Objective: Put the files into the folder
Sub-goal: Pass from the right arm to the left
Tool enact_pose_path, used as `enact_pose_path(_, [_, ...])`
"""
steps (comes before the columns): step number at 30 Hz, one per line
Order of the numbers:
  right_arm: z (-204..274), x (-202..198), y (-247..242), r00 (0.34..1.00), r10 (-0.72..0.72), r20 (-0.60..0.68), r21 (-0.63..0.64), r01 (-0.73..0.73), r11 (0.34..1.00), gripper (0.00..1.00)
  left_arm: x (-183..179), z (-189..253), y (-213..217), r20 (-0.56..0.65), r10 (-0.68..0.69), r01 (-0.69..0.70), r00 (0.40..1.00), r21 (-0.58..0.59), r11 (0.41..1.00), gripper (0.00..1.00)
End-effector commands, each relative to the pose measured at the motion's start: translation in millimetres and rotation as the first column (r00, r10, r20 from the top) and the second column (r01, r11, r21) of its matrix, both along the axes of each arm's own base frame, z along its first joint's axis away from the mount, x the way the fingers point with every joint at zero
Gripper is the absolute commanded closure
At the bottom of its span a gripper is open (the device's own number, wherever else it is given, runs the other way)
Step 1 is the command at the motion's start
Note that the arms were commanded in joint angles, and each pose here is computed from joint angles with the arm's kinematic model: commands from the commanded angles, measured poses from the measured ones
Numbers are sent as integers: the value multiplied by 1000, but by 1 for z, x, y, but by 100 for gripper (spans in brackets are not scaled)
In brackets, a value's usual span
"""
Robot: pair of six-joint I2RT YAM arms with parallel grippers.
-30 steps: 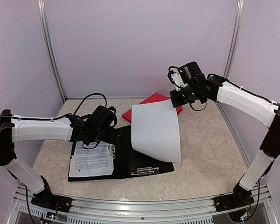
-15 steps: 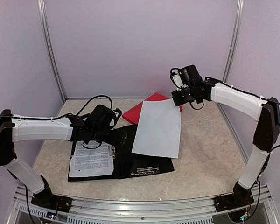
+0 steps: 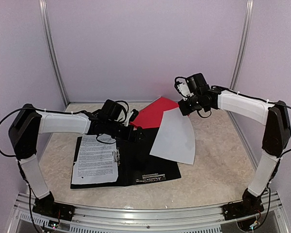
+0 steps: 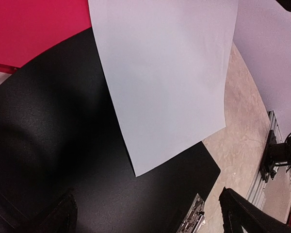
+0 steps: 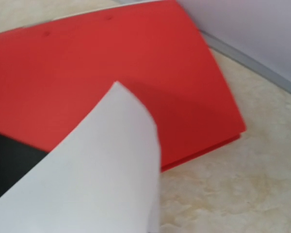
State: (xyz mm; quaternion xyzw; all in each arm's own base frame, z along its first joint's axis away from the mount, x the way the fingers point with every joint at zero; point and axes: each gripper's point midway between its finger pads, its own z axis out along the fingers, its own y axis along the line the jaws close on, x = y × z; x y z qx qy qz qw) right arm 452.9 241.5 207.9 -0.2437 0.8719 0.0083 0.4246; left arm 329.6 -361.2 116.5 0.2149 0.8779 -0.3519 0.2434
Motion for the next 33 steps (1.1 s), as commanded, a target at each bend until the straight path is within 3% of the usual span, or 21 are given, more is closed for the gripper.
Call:
enact_pose_path(1, [-5,-7,14,994,107,-9,37,-106,994,100,-1,5,-23,-66,-55,49,996,-86,995,1])
enact_pose_path(11, [3,-35,48,954,300,-25,209,-289,934,100,8,-8,-33,-136,-17,4,991,-98,995,1])
enact_pose_path(16, [24,-56,64,921,389,-11,303,-368,879,100,15,-10,-17,-98,56,-62,994,-60,996,1])
enact_pose_path(24, [60,-93,87,882,471,13,378,-441,814,100,8,-12,0,-43,65,-67,997,-57,996,1])
enact_pose_path(33, [104,-127,88,854,517,60,366,-500,785,100,15,18,12,268,-36,62,963,-90,994,1])
